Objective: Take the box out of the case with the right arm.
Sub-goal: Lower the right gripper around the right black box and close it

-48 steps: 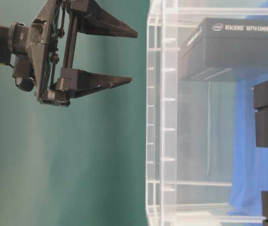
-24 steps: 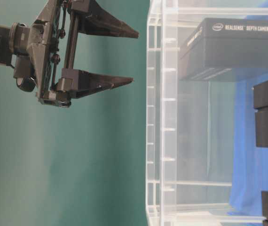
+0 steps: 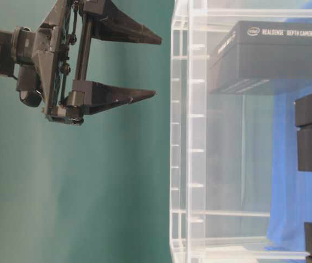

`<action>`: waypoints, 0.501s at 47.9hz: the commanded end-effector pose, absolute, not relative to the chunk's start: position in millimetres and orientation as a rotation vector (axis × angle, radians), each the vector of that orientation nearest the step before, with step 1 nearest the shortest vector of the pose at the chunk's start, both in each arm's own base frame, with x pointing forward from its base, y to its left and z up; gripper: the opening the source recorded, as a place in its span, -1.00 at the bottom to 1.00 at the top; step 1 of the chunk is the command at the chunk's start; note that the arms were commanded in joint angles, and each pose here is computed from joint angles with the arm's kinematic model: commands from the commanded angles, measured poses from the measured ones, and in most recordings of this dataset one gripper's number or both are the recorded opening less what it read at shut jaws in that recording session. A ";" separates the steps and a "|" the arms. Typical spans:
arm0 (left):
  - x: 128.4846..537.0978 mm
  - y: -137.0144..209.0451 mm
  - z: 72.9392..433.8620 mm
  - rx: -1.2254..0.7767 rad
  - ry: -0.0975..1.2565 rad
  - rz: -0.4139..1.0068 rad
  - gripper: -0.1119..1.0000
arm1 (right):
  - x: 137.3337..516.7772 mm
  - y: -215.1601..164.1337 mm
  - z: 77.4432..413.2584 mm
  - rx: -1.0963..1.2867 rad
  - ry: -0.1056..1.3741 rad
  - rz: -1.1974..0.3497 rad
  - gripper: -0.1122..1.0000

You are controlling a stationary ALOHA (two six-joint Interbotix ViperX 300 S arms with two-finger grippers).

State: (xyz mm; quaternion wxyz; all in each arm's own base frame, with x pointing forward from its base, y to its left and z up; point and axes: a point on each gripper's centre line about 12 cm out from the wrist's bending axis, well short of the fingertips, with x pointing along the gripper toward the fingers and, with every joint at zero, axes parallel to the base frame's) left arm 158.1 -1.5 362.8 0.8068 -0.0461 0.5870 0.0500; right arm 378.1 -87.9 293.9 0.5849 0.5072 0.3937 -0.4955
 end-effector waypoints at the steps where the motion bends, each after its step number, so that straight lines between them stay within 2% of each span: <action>1: 159.0 -0.9 365.1 -0.099 1.247 0.109 -0.80 | 379.3 -87.1 305.4 1.193 0.887 -1.132 0.86; 24: 159.0 -0.7 365.1 -0.098 1.246 0.111 -0.80 | 380.4 -86.9 303.0 1.194 0.894 -1.134 0.86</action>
